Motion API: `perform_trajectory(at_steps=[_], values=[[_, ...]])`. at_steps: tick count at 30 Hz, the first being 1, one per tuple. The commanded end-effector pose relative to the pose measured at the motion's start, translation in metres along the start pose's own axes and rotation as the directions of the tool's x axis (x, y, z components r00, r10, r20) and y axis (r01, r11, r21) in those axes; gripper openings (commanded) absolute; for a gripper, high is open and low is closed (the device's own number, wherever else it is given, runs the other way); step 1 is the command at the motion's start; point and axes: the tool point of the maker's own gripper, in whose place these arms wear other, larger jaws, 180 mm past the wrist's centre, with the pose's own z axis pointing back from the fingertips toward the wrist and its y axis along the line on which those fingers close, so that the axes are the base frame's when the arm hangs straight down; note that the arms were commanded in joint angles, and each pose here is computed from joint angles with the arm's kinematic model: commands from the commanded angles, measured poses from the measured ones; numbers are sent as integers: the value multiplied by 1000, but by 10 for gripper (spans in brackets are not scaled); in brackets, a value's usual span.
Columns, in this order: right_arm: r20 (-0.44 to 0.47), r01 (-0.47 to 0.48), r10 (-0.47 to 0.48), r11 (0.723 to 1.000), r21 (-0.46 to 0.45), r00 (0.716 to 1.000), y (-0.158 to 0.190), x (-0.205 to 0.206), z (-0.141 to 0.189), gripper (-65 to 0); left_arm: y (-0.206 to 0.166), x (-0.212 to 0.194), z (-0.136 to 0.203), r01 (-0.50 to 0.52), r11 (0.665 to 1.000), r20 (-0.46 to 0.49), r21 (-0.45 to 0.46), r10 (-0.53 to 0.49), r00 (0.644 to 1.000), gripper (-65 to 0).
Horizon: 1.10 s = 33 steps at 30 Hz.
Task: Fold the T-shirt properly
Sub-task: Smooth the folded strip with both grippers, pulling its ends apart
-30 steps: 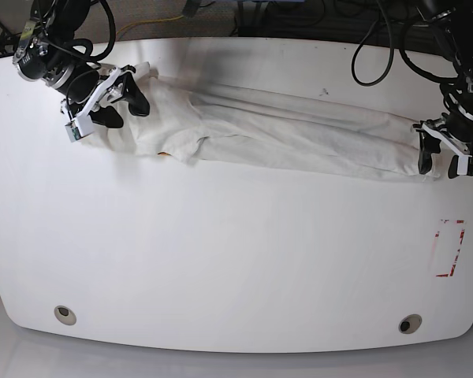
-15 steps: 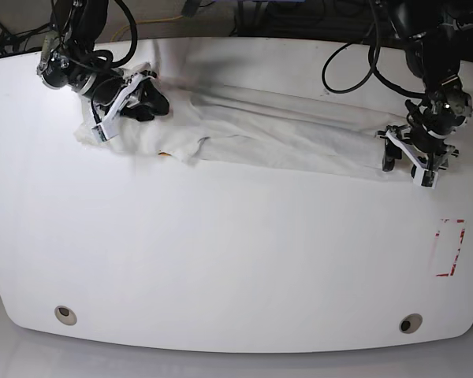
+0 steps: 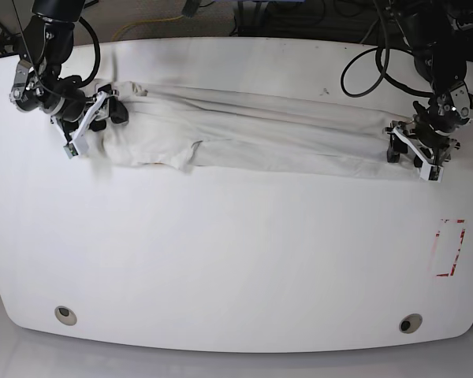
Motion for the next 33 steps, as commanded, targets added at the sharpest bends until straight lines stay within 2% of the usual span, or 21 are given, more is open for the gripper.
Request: perform_trajectory(at_steps=[1,5,10,14,20,29,33], values=[[-13,-9,8,998,-55,1000,-22,8,5,-296,6,7,9,35,999,10,14,-35,999,-275],[-62,-40,35,996,-79,997,-29,11,-6,-298,0,18,27,13,1000,64,-22,-11,998,-274],[-63,-98,93,992,-84,994,-18,20,-18,-300,30,38,65,-73,996,121,41,68,990,-272],[-54,-117,113,989,-86,992,-13,24,-18,-300,46,36,82,-120,990,114,72,112,987,-269],[-36,-104,102,992,-66,994,-4,25,-23,-300,46,28,80,-135,988,90,70,128,988,-190],[-32,-101,99,993,-64,995,-3,26,-24,-300,46,-12,60,-246,968,6,37,246,969,-190],[-34,-101,99,993,-67,994,-4,25,-23,-300,48,-12,52,-295,954,42,42,294,955,-188]])
